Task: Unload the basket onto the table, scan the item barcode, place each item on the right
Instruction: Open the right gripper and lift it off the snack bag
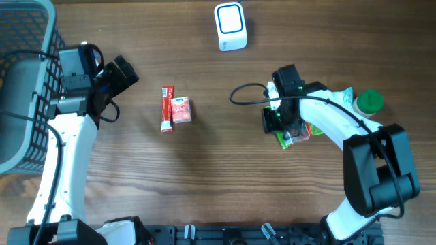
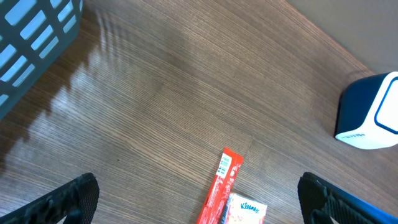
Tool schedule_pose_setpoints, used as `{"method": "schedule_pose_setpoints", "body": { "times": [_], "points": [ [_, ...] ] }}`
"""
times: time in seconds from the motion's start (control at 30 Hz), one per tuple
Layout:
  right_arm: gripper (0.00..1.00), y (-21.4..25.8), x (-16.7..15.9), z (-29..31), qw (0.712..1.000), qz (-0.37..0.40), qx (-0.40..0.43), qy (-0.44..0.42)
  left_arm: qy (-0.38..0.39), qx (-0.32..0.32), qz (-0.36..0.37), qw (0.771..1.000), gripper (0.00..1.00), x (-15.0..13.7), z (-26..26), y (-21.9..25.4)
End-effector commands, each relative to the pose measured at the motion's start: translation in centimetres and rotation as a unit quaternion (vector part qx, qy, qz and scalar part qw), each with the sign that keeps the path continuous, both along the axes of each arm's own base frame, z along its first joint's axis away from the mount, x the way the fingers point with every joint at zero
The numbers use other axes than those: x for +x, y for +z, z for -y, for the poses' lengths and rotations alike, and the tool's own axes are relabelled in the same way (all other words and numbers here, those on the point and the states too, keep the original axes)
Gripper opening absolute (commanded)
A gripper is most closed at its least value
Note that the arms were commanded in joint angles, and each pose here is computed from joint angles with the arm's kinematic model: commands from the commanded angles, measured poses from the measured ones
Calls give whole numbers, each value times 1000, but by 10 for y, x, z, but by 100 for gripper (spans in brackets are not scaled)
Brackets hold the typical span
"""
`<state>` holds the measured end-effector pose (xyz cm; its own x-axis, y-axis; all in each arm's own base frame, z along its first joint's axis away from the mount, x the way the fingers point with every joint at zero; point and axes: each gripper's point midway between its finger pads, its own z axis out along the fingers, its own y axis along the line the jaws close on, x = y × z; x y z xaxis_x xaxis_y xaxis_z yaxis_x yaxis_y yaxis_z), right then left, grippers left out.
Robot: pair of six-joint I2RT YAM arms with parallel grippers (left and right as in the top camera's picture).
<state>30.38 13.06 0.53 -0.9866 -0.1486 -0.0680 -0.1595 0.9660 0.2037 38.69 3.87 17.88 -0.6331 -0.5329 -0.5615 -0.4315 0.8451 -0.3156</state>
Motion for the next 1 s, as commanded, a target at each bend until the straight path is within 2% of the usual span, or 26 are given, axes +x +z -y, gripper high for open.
{"method": "schedule_pose_setpoints", "body": {
  "times": [0.0,0.17,0.3,0.63,0.7,0.77,0.9,0.93,0.97],
  "points": [
    [4,-1,-4,56,989,3,-140,-43,-2,7,4,1000,100,1,-2,3],
    [4,5,-21,102,969,-27,-234,-69,-2,7,4,1000,100,1,-2,3],
    [4,6,-30,114,966,-48,-241,-80,-2,7,4,1000,100,1,-2,3],
    [4,14,-34,48,994,-73,-74,-18,-2,7,5,1000,100,1,-2,3],
    [5,23,-33,23,997,-70,-11,-12,-2,7,4,1000,100,1,-2,3],
    [7,39,-28,-15,994,-59,93,0,-2,7,4,1000,100,1,-2,3],
    [31,64,-16,-62,974,-31,224,30,-2,7,4,1000,100,1,-2,3],
    [52,67,-13,-67,971,-24,237,35,-2,7,4,1000,100,1,-2,3],
    [64,70,-10,-71,968,-20,248,33,-2,7,4,1000,100,1,-2,3]
  ]
}}
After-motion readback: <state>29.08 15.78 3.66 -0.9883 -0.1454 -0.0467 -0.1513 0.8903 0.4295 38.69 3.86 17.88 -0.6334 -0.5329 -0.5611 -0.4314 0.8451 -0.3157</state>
